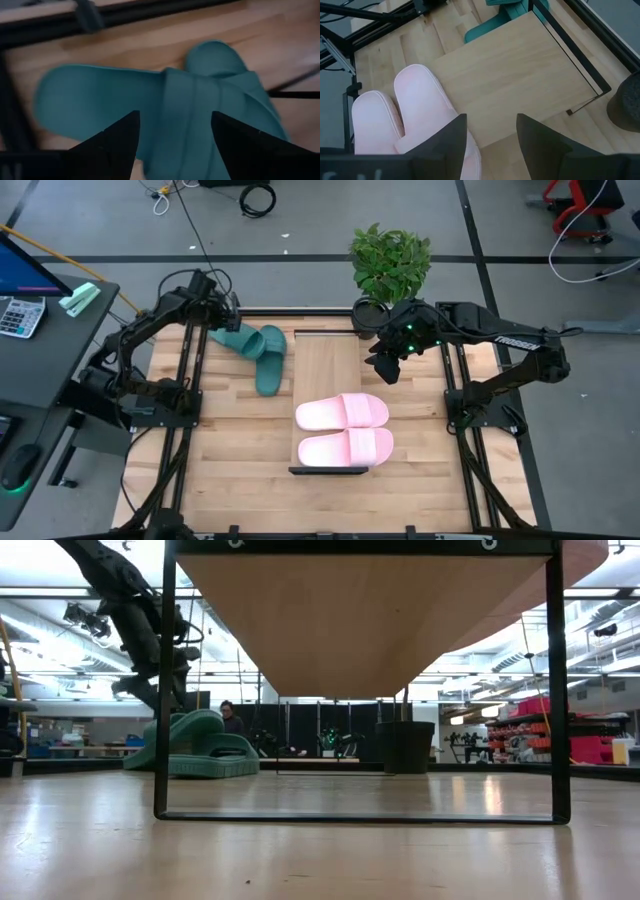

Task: Pick and place slides into the shelf
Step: Put the left green slide on the shelf

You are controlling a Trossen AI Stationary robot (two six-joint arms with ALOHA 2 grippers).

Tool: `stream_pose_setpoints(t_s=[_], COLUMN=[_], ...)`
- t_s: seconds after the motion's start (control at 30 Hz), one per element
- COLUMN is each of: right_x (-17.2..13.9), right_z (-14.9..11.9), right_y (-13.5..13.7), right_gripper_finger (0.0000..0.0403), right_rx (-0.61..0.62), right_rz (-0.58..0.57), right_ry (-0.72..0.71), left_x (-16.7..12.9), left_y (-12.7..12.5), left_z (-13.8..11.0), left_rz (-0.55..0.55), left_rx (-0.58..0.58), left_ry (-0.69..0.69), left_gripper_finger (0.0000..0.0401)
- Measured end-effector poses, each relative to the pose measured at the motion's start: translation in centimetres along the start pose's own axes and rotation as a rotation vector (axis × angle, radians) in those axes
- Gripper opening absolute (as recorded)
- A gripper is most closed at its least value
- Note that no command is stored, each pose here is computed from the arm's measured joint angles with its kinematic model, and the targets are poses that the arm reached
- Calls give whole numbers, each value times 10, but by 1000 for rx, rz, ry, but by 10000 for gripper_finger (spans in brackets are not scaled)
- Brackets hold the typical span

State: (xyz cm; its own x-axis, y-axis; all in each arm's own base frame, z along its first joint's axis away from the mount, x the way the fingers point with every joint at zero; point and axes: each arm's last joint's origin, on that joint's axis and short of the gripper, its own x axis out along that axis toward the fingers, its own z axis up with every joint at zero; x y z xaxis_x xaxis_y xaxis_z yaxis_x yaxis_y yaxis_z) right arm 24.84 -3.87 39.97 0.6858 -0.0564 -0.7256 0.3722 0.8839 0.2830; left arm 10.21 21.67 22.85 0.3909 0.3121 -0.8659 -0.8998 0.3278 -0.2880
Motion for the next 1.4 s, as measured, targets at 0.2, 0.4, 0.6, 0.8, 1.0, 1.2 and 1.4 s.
stream_pose_setpoints(t_s=[0.2, 0.4, 0.6, 0.8, 1.0, 1.2, 1.4], right_x=[0, 0, 0, 0, 0, 0, 0], right_z=[0, 0, 0, 0, 0, 0, 0], right_y=[0, 0, 0, 0, 0, 0, 0], right_gripper_finger=[179, 179, 179, 179, 179, 178, 178], right_rx=[9, 10, 17, 17, 16, 16, 15], right_rz=[6, 6, 7, 7, -6, -9, -9], right_ry=[2, 2, 3, 3, -3, -4, -4], left_x=[14, 25, 25, 25, 25, 25, 18], left_y=[7, 10, 9, 9, 10, 10, 8], left_z=[2, 2, 2, 2, 3, 5, 4], left_rz=[-112, -101, -105, -92, -68, -70, -71], left_rx=[-18, -14, -9, 5, 70, 72, 70], left_ry=[66, 108, 108, 105, 97, 79, 61], left_gripper_finger=[247, 245, 239, 158, 22, 9, 6])
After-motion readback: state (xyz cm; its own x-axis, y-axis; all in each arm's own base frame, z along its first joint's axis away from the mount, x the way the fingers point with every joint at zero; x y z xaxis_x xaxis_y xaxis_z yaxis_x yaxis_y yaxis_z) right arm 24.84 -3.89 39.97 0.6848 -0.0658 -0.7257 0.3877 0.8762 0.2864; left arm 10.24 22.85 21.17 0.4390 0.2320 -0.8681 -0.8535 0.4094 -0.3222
